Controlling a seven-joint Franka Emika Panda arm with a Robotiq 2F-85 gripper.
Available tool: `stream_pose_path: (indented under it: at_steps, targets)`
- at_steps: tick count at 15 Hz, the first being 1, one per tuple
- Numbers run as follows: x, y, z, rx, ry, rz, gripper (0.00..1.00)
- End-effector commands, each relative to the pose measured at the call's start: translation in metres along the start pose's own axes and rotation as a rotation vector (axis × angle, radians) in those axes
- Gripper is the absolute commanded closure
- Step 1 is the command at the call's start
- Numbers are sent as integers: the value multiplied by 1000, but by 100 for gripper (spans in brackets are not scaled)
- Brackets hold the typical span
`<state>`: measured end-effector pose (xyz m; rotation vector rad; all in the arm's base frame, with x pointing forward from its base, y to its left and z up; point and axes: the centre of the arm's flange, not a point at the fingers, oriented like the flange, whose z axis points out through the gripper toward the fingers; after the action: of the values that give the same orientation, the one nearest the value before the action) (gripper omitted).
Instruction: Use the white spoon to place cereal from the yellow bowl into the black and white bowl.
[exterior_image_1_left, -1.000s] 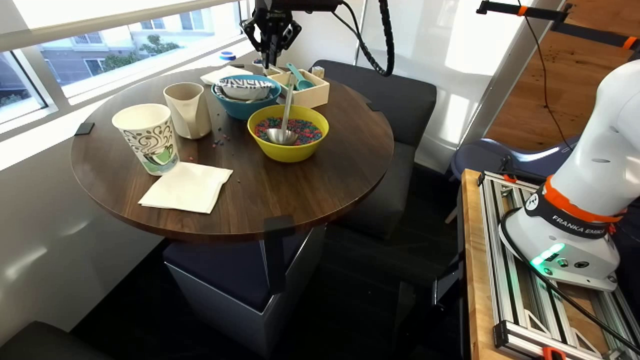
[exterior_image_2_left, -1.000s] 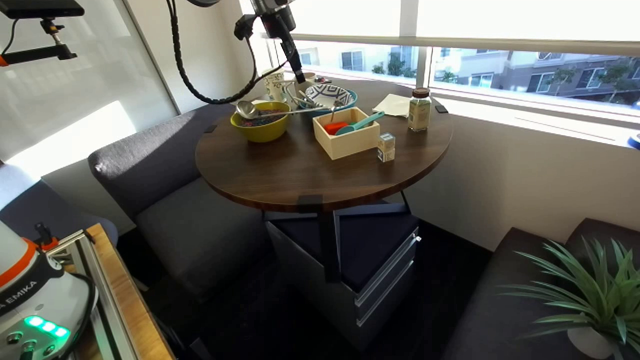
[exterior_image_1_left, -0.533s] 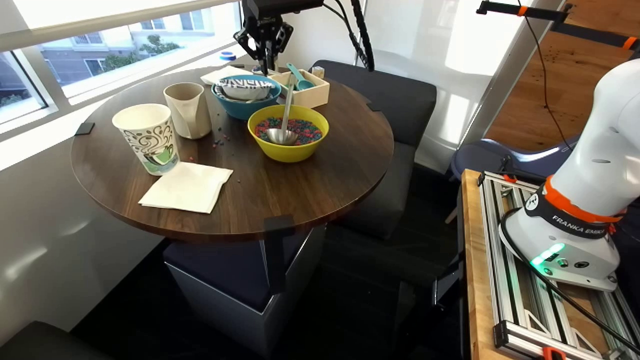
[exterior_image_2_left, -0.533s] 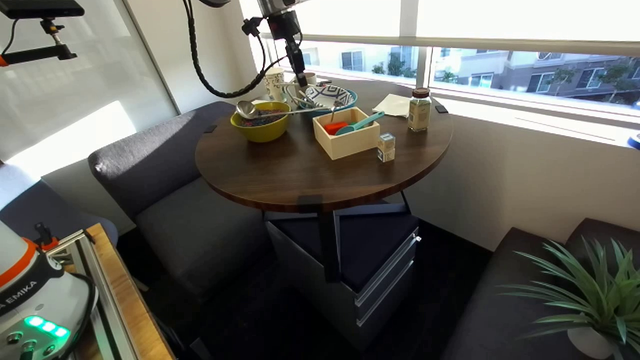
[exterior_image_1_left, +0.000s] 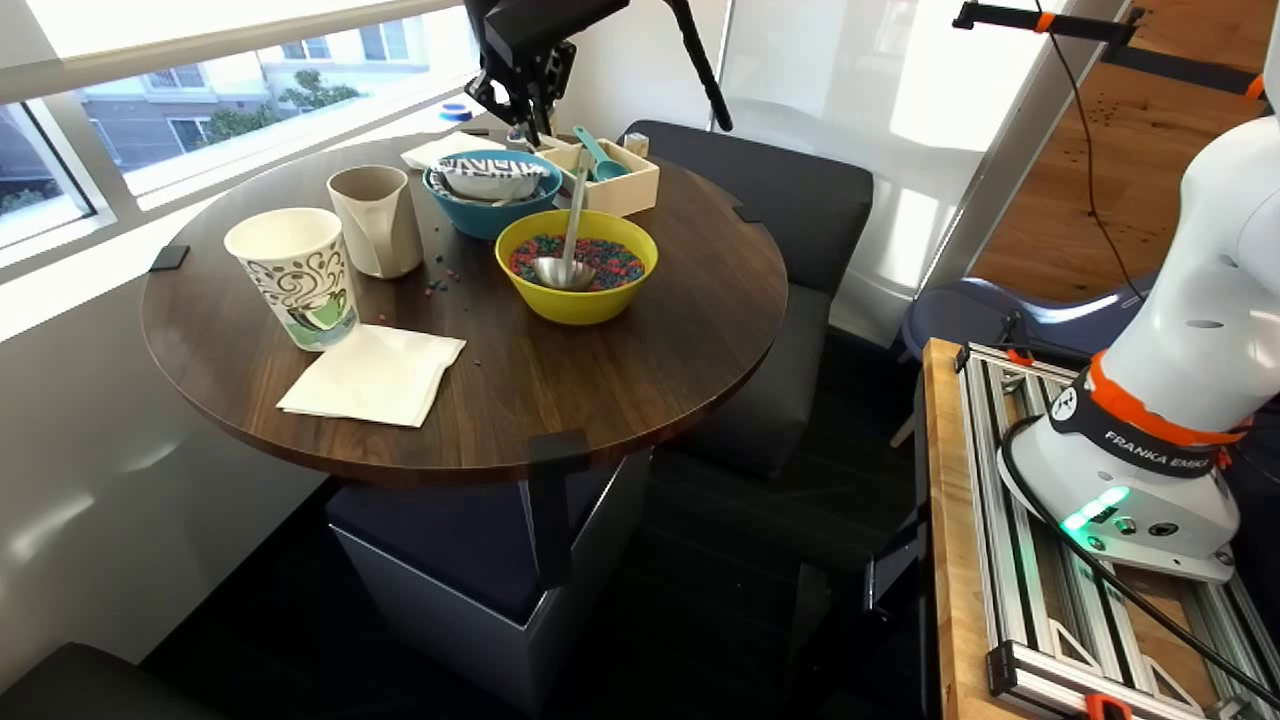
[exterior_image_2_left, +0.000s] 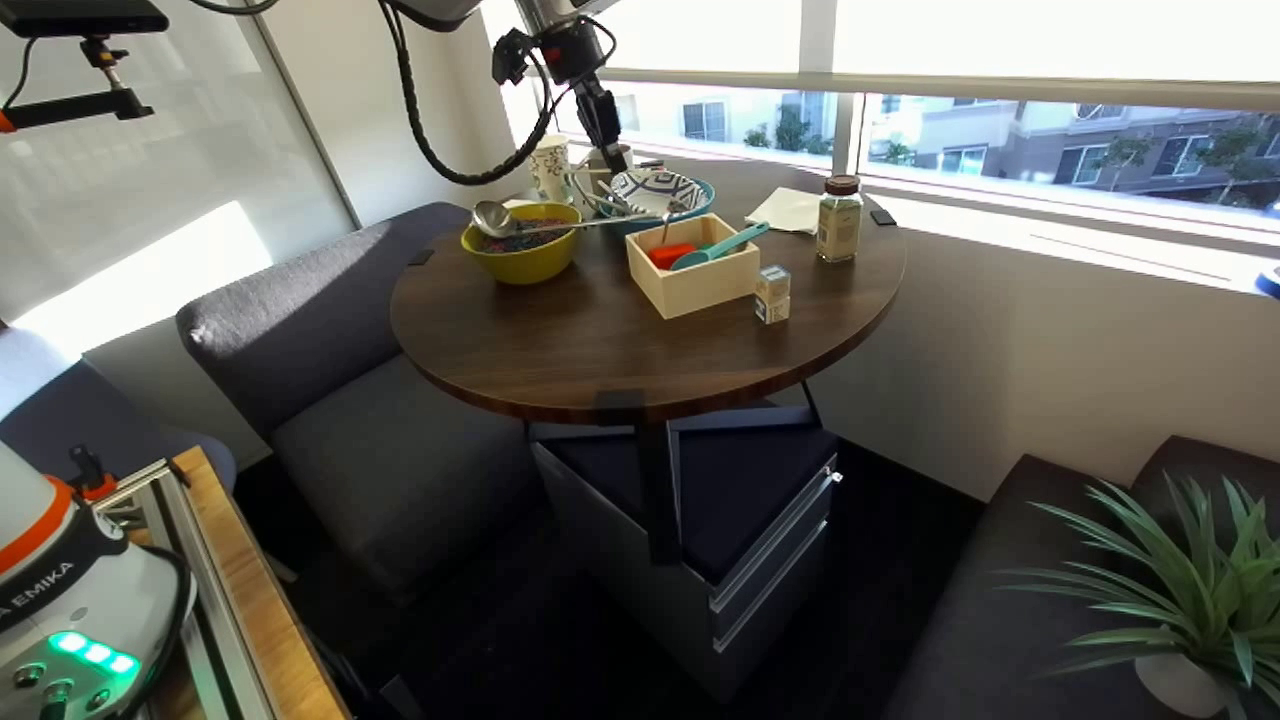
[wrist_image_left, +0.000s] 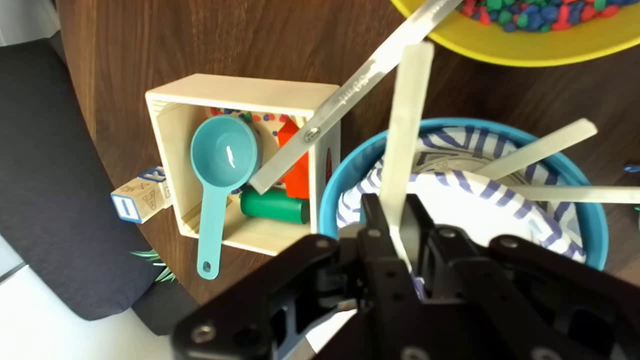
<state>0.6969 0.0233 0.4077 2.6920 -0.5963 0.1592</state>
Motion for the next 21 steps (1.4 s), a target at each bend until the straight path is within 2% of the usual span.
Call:
stream_pose_path:
  at_steps: [1,7,15,21]
  targets:
    - [5,-25,-2,-115,48,-60,96]
    - [-11,-55,-4,-329,146,-173,96]
    - [-34,-79,15,-579,238,-317,96]
    - [-47,-93,20,-673,299,-399,96]
